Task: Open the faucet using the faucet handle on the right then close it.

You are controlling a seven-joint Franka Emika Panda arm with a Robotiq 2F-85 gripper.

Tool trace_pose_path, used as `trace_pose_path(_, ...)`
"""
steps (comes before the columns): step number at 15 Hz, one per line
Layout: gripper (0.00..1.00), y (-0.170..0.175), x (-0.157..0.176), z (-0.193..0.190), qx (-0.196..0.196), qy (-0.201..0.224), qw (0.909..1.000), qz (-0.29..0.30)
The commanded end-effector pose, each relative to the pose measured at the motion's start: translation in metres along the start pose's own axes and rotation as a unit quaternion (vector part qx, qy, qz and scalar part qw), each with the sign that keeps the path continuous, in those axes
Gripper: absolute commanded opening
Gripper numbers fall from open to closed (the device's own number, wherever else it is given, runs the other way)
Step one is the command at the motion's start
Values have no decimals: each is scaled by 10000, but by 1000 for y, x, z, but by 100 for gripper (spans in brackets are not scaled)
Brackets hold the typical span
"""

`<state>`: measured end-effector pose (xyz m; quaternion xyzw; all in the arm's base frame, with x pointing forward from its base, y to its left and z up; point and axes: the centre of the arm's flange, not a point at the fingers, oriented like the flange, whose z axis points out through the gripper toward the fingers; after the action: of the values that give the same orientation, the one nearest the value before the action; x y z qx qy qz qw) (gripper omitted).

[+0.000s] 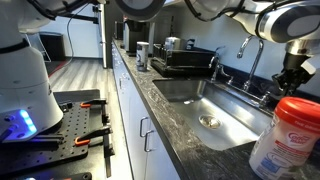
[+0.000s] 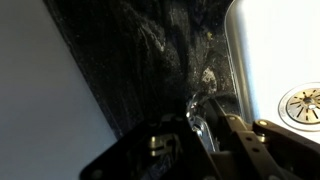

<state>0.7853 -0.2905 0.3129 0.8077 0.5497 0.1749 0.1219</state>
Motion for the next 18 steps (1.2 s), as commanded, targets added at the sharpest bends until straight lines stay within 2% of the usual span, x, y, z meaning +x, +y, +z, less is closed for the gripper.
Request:
trace_pose_path(1, 0, 13, 2, 2, 148, -148, 9996, -203)
trace_pose_path(4, 3, 7, 4, -1, 182, -163, 9995, -216)
trace_pose_path(18, 3, -16, 14, -19, 301, -262, 9987, -314)
